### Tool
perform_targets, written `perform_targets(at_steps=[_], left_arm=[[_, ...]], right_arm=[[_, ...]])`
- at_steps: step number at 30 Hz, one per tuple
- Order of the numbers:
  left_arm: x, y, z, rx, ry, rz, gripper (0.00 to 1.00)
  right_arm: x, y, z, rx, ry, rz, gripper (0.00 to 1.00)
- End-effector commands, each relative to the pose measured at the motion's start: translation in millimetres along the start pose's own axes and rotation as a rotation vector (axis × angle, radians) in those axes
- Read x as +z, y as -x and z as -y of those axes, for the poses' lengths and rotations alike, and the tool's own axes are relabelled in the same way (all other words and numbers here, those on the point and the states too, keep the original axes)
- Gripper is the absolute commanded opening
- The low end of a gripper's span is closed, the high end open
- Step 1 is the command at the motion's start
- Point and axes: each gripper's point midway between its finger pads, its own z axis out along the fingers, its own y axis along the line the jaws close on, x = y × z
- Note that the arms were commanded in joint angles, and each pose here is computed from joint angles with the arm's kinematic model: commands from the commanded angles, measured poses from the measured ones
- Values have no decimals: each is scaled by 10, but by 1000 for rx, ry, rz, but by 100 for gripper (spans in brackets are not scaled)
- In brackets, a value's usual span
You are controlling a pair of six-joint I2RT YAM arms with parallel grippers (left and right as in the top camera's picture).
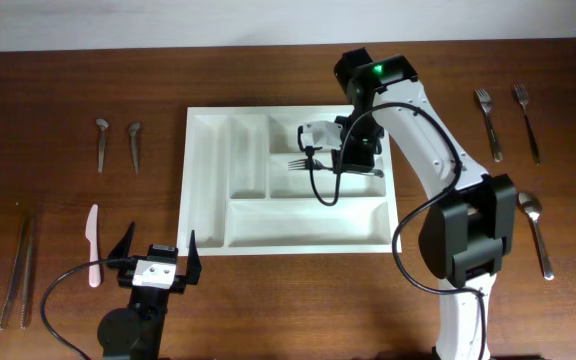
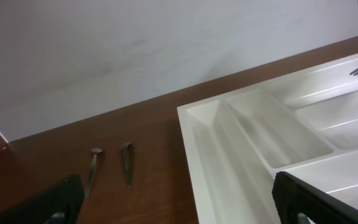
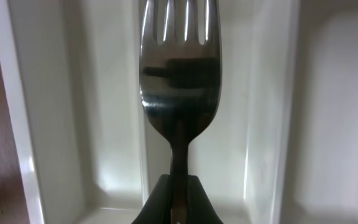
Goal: Pack container
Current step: 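Lower the fork into the middle compartment and open the right gripper, then move the right gripper back right over the next fork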
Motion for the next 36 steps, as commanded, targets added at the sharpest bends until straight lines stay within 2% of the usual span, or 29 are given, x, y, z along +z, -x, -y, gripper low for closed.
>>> perform_targets(at_steps=[1, 17, 19, 23, 26, 33, 34, 35, 36], left_arm=[[1, -29, -13, 8, 8, -6, 99], [1, -29, -13, 7, 8, -6, 99], [1, -29, -13, 8, 8, -6, 99], [1, -29, -13, 8, 8, -6, 99], [1, -29, -13, 8, 8, -6, 99], [1, -29, -13, 7, 8, -6, 99], [1, -29, -13, 8, 8, -6, 99], [1, -29, -13, 8, 8, -6, 99], [1, -29, -13, 8, 8, -6, 99]], right_arm=[[195, 2, -36, -6, 59, 2, 4], [438, -45, 27, 8, 92, -10, 5], [438, -46, 27, 9, 92, -11, 10], [438, -46, 29, 9, 92, -10, 11], [438, -45, 31, 16, 91, -10, 18], [438, -29, 82, 56, 70, -7, 19], [421, -23, 96, 67, 63, -7, 27], [379, -12, 140, 97, 43, -9, 72], [331, -1, 188, 126, 20, -12, 99]])
